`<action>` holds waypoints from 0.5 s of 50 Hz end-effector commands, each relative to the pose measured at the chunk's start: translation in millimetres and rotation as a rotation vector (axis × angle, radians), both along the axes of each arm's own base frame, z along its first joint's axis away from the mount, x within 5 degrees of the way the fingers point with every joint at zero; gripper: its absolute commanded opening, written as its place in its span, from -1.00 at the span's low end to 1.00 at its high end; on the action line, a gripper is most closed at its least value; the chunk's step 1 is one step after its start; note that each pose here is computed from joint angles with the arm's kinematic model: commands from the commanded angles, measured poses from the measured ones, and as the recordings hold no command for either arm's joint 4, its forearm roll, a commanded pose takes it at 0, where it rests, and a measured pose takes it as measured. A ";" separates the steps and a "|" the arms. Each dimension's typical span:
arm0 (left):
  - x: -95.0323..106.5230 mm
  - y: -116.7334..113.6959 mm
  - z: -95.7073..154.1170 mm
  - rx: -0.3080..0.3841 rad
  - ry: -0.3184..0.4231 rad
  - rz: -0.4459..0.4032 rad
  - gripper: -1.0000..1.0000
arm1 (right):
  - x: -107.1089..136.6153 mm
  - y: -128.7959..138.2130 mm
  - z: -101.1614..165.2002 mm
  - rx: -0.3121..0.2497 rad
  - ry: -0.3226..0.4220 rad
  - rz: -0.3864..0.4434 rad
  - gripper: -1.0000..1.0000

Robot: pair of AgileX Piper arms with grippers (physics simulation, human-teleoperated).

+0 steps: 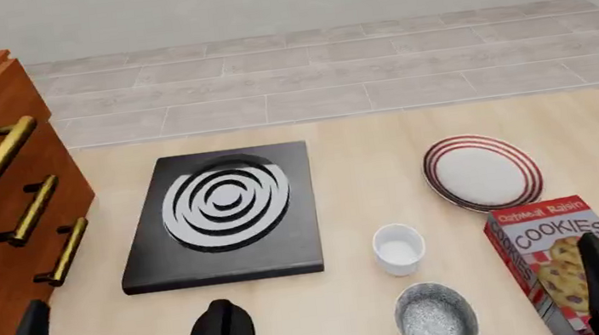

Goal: Pick the akita bowl next to the ramekin and place it on the plate.

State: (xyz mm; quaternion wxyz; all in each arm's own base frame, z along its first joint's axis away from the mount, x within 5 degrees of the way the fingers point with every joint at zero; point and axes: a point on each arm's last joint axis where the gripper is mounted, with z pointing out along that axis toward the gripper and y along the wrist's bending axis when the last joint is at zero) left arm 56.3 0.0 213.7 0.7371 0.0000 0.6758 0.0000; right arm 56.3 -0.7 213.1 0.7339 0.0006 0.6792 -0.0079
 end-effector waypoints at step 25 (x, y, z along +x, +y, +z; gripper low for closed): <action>0.3 0.0 0.7 0.000 0.001 0.000 1.00 | 10.3 2.1 16.2 -0.037 0.042 0.032 1.00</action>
